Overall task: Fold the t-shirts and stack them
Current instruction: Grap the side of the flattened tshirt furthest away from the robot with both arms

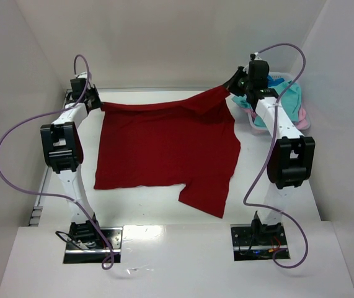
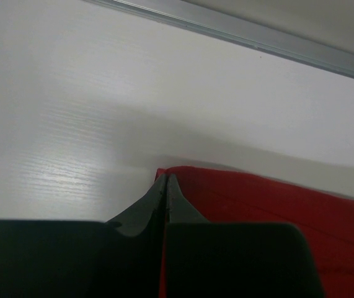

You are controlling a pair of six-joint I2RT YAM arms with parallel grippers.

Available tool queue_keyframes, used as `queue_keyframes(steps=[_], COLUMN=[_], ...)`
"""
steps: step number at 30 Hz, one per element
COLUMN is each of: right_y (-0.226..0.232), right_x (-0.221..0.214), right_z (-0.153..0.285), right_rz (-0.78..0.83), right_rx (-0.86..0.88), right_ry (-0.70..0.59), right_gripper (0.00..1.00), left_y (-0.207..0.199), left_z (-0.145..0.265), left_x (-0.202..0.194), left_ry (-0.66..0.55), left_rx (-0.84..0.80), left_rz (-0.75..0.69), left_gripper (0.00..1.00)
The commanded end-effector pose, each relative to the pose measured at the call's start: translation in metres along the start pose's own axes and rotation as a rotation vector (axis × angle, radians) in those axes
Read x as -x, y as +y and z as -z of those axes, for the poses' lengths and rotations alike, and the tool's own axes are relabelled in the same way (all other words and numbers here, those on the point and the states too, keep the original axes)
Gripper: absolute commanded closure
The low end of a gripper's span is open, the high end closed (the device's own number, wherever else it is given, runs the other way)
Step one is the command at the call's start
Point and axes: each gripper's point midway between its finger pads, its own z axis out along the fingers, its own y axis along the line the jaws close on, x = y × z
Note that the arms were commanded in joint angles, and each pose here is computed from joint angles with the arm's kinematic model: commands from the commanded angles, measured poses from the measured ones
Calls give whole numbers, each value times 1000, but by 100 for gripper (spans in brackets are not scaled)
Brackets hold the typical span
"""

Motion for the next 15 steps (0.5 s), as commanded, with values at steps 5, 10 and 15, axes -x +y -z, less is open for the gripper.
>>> queue_keyframes(steps=[5,10,15], right_y=[5,-5,-9], right_x=[-5,-25,-37], right_z=[22,23,25], right_rz=[-17,-26,-32], right_rx=[19,6,8], right_ry=[2,40,70], right_gripper=[100,100,100], left_y=[-15,-12,-16], left_z=[49,75,104], left_x=[52,47,34], left_ry=[-109,-88,-78], left_rx=[-34,-22,-22], left_rz=[-28,-20,34], left_gripper=[100,100,100])
